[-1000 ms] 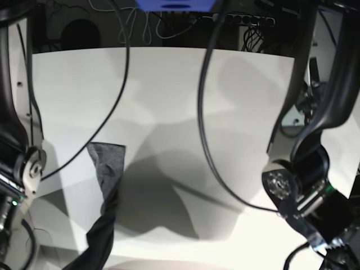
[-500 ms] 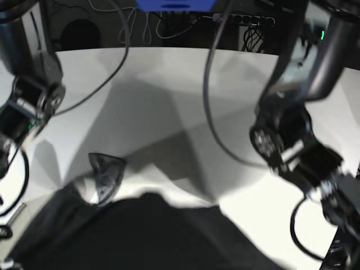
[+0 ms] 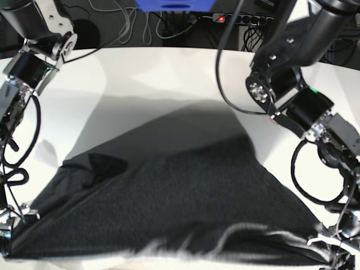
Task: Layout the t-shirt on the table in an organized manner, then fold the t-shirt properly
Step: 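Swing the hanging grey shirt down and lay it flat with both grippers, then release the shirt and open both grippers, then grasp the shirt edge with the right gripper and the opposite end with the left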
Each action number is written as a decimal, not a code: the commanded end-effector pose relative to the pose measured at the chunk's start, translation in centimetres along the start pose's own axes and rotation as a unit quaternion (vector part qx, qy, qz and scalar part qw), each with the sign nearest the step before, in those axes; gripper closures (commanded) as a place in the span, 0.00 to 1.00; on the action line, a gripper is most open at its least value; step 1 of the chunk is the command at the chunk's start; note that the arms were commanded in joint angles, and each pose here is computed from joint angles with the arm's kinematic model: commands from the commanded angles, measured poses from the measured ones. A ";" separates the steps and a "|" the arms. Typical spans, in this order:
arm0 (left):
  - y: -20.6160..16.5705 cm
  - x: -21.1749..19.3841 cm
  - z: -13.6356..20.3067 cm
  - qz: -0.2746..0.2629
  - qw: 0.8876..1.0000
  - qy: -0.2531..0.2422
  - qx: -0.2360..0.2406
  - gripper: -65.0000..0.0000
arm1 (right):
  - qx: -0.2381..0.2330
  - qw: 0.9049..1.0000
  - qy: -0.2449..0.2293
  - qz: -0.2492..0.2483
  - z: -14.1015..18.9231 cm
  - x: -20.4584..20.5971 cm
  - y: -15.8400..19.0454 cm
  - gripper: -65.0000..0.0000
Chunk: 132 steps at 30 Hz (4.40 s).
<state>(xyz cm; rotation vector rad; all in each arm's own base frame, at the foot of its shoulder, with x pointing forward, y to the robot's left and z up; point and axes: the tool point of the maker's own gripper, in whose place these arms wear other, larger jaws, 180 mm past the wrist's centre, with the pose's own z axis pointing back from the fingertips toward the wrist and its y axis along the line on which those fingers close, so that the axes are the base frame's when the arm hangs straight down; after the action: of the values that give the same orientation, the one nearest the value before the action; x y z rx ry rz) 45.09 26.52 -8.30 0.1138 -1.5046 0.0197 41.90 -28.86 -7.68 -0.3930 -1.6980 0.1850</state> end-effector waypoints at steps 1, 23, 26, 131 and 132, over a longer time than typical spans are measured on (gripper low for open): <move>0.4 2.7 0.1 0.006 0.999 -0.045 0.003 1.00 | -0.013 0.999 -0.032 -0.004 -0.6 1.8 -1.1 1.00; -11.0 18.0 -9.5 -0.046 0.978 -0.112 -0.169 1.00 | 0.120 0.990 -0.058 -0.043 -20.3 11.9 5.2 1.00; -11.6 19.6 -10.2 -0.034 0.975 -0.121 -0.184 1.00 | 0.123 0.989 -0.051 -0.060 -20.6 10.6 5.9 1.00; 7.6 -24.0 14.7 0.144 0.964 0.222 0.005 0.59 | 0.299 0.862 0.337 -0.230 23.9 -21.7 31.2 0.49; 7.7 -24.0 14.7 0.143 0.965 0.222 0.006 0.59 | 0.299 0.863 0.336 -0.232 23.4 -21.8 31.4 0.49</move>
<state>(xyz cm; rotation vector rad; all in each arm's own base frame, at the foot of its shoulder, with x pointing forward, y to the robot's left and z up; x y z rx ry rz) 27.66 33.65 -32.40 -0.1108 -1.0094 0.2883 26.32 -5.20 -42.63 0.4000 -0.9244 0.1820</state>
